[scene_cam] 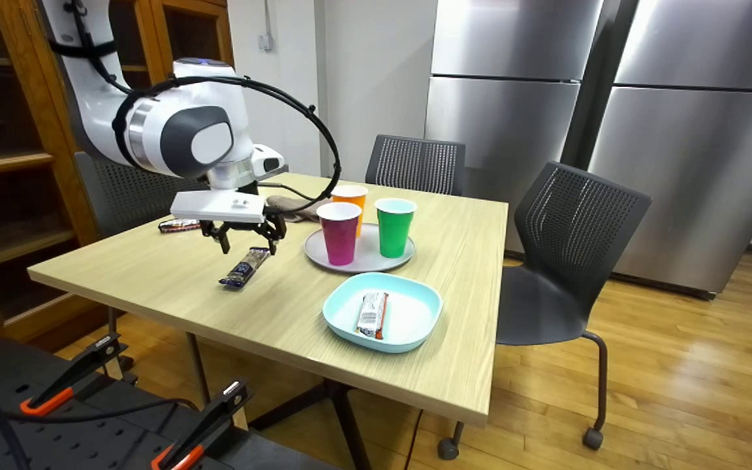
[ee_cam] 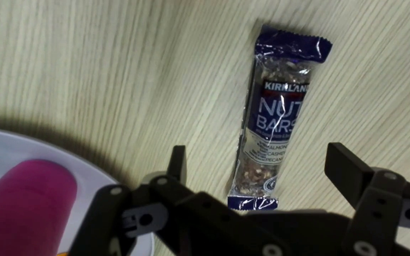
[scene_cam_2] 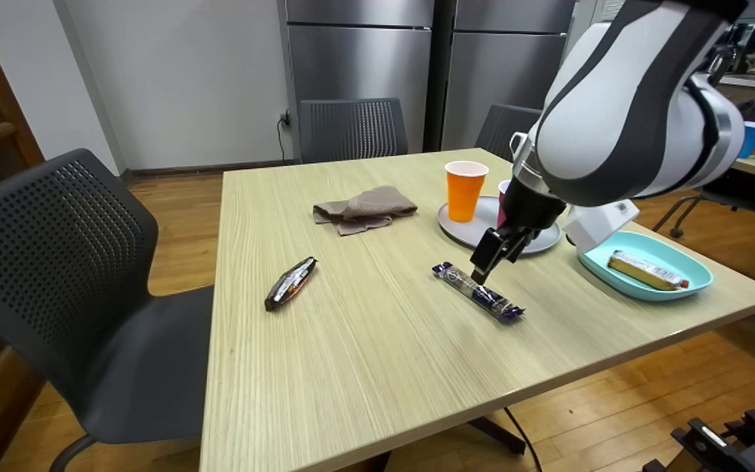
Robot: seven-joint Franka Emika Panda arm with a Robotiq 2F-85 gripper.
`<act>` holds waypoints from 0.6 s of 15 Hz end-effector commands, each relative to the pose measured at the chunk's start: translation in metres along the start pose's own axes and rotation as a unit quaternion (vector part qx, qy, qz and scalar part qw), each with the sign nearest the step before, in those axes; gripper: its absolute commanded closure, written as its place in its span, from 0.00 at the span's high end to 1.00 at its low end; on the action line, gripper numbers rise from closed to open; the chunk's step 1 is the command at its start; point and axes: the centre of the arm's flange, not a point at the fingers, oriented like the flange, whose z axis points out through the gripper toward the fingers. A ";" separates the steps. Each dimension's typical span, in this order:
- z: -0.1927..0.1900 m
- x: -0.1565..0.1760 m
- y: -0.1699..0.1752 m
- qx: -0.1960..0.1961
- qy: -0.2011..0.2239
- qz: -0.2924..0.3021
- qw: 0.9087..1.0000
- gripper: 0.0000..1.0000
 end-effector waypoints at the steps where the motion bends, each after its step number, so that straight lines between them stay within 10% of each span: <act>1: 0.022 0.022 -0.011 -0.029 -0.010 0.016 0.999 1.00; 9: 0.030 0.031 -0.026 -0.042 -0.017 0.027 0.999 1.00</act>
